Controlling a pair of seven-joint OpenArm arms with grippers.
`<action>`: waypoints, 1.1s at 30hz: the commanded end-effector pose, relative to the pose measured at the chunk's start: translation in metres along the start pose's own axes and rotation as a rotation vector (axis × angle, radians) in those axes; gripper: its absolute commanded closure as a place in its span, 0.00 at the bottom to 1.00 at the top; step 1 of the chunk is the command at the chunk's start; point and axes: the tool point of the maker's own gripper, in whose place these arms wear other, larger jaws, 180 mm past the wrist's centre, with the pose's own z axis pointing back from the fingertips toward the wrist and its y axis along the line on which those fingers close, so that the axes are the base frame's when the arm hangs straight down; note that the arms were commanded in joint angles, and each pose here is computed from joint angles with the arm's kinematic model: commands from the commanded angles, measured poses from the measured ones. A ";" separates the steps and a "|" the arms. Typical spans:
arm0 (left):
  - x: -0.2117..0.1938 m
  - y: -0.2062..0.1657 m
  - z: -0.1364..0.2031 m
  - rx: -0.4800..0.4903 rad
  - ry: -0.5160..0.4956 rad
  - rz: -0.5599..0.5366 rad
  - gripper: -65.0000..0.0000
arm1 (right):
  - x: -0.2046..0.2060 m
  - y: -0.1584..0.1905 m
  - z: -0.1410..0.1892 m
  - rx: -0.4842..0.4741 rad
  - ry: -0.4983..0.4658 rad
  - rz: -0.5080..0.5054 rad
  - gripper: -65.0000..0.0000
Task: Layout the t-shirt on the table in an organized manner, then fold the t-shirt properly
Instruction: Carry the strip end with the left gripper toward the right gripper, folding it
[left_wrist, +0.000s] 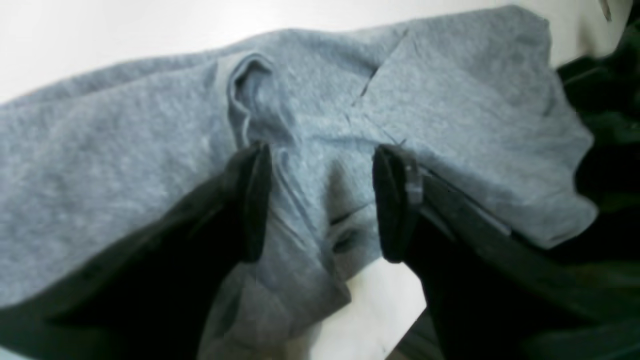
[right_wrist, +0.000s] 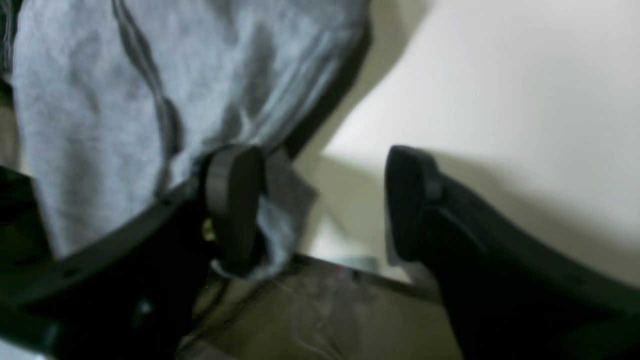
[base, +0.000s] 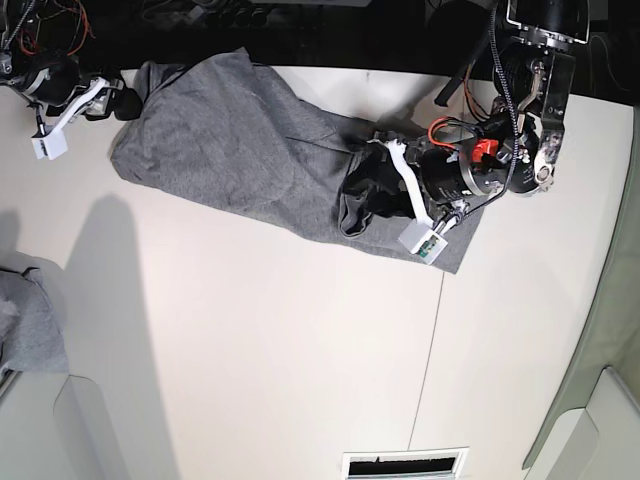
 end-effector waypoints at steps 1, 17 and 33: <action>0.016 0.000 0.004 -0.008 -0.052 -0.007 0.46 | 0.010 0.004 0.002 0.014 -0.035 0.009 0.39; 0.025 0.020 0.018 0.037 -0.099 0.029 0.46 | 0.018 0.058 -0.030 0.143 -0.170 -0.103 0.40; 0.037 0.017 0.044 -0.084 -0.160 0.046 0.47 | 0.049 0.037 -0.027 0.050 -0.166 0.046 1.00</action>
